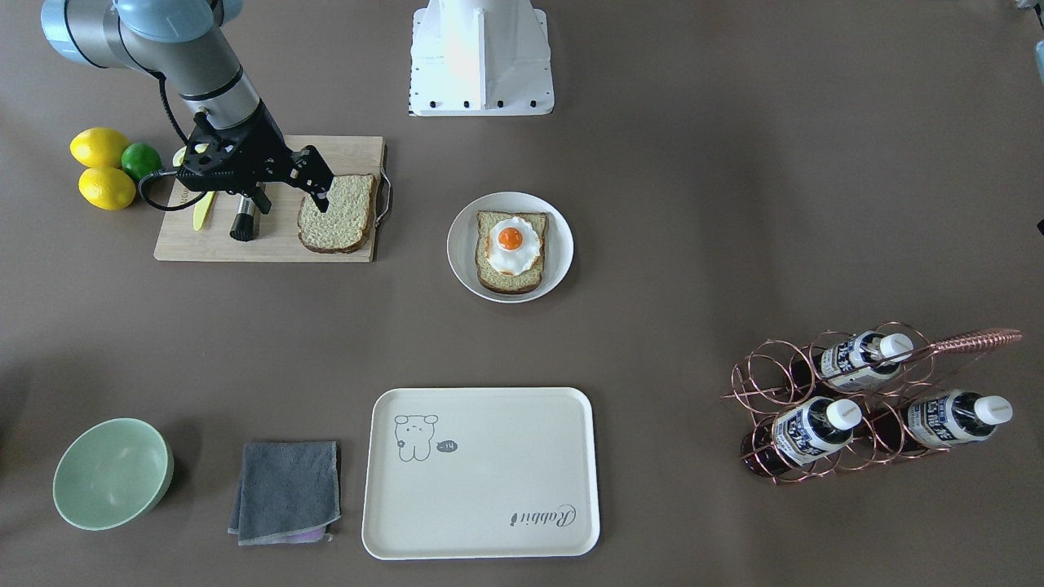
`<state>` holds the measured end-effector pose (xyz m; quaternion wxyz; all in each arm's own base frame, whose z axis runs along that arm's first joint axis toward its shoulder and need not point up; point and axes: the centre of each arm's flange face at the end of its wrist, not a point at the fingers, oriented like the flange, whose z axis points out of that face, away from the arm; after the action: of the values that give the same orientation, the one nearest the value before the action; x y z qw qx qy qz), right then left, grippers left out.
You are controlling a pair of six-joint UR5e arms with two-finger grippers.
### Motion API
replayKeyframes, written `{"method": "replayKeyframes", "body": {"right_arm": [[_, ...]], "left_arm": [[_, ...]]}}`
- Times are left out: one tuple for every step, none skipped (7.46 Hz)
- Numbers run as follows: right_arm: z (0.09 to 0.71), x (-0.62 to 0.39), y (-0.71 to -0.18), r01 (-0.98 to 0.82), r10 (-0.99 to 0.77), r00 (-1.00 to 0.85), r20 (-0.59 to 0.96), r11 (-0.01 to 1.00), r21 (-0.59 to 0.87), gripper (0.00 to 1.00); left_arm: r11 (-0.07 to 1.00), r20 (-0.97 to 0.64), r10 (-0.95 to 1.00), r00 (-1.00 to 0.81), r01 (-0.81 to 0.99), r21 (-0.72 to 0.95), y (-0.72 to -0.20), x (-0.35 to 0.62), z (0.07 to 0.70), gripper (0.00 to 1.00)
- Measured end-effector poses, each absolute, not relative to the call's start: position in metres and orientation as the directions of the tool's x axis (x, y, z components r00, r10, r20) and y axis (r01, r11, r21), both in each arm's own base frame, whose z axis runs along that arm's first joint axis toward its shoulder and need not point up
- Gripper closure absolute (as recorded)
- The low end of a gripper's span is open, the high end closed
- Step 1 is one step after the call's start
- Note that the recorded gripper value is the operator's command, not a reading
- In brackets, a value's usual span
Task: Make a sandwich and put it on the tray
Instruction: 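Move the right gripper over the bread slice on the cutting board, then lower the right gripper and grasp the bread slice edge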
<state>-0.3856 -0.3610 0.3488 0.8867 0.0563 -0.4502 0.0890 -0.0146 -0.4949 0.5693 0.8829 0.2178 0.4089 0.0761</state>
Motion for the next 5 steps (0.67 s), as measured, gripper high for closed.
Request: {"method": "replayKeyframes", "body": {"right_arm": [[0.351, -0.392, -0.352, -0.210, 0.105, 0.572, 0.813, 0.977, 0.022, 0.21], [0.357, -0.395, -0.343, -0.213, 0.104, 0.563, 0.820, 0.977, 0.022, 0.22], [0.367, -0.394, -0.335, -0.212, 0.095, 0.546, 0.833, 0.977, 0.028, 0.23], [0.378, -0.392, -0.328, -0.214, 0.090, 0.529, 0.844, 0.976, 0.030, 0.25], [0.386, -0.394, -0.324, -0.221, 0.094, 0.521, 0.848, 0.975, 0.028, 0.28]], "left_arm": [[0.894, -0.689, 0.315, 0.653, 0.039, 0.446, -0.494, -0.012, 0.570, 0.02], [0.896, -0.690, 0.314, 0.652, 0.037, 0.443, -0.493, -0.011, 0.572, 0.02], [0.897, -0.691, 0.312, 0.652, 0.037, 0.440, -0.491, -0.011, 0.574, 0.02], [0.897, -0.691, 0.312, 0.652, 0.036, 0.440, -0.490, -0.011, 0.574, 0.02], [0.897, -0.691, 0.313, 0.652, 0.036, 0.440, -0.490, -0.011, 0.574, 0.02]]}}
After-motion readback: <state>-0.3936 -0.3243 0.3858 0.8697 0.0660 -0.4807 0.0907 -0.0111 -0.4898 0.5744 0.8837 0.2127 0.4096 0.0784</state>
